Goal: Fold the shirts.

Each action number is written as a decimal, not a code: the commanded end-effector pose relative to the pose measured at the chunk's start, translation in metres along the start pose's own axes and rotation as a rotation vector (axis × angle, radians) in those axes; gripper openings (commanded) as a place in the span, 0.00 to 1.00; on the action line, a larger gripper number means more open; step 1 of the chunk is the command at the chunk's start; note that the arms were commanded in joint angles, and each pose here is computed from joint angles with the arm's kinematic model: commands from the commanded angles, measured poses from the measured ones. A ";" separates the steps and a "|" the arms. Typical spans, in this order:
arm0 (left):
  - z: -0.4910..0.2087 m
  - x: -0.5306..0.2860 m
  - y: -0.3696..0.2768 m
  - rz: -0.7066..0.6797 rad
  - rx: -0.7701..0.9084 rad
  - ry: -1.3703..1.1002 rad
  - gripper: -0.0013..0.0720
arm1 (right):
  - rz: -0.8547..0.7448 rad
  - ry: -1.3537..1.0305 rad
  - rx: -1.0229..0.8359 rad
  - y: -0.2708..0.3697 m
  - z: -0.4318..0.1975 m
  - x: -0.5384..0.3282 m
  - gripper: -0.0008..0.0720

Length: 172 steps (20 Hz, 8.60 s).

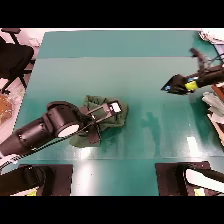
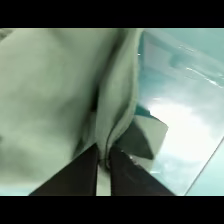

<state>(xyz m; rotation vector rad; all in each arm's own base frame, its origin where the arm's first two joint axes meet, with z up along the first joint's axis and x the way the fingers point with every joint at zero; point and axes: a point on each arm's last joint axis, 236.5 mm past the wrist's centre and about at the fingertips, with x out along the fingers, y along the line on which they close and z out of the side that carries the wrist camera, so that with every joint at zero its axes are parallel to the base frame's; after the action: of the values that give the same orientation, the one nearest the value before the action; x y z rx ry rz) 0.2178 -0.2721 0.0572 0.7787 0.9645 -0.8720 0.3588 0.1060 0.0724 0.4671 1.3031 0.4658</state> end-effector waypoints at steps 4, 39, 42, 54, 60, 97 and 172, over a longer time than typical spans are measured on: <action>-0.017 -0.020 0.026 0.106 -0.003 0.046 0.06 | 0.067 0.229 -0.058 0.037 -0.029 0.112 0.71; -0.008 -0.294 0.272 0.759 -0.473 -0.410 0.06 | 0.095 -0.803 -0.195 0.109 0.106 -0.246 0.04; -0.007 -0.332 0.281 0.836 -0.464 -0.482 0.06 | 0.018 -0.919 -0.242 0.115 0.092 -0.307 0.04; -0.017 -0.386 0.270 0.908 -0.454 -0.545 0.06 | -0.102 -1.027 -0.321 0.136 0.052 -0.361 0.04; -0.017 -0.382 0.268 0.905 -0.413 -0.515 0.06 | -0.124 -0.974 -0.362 0.134 0.045 -0.351 0.05; 0.032 0.086 0.313 0.490 -0.078 -0.252 0.06 | -0.088 -0.449 0.100 -0.113 0.054 0.011 0.05; -0.095 0.068 0.133 -0.256 -1.269 -0.255 0.06 | -0.135 -0.081 0.151 -0.165 -0.058 0.051 0.76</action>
<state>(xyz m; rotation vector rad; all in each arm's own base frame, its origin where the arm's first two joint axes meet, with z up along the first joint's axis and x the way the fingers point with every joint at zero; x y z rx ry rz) 0.3254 -0.1485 -0.0171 -0.5465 1.1425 -0.3781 0.3141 -0.0020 -0.0581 0.5474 1.2923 0.2377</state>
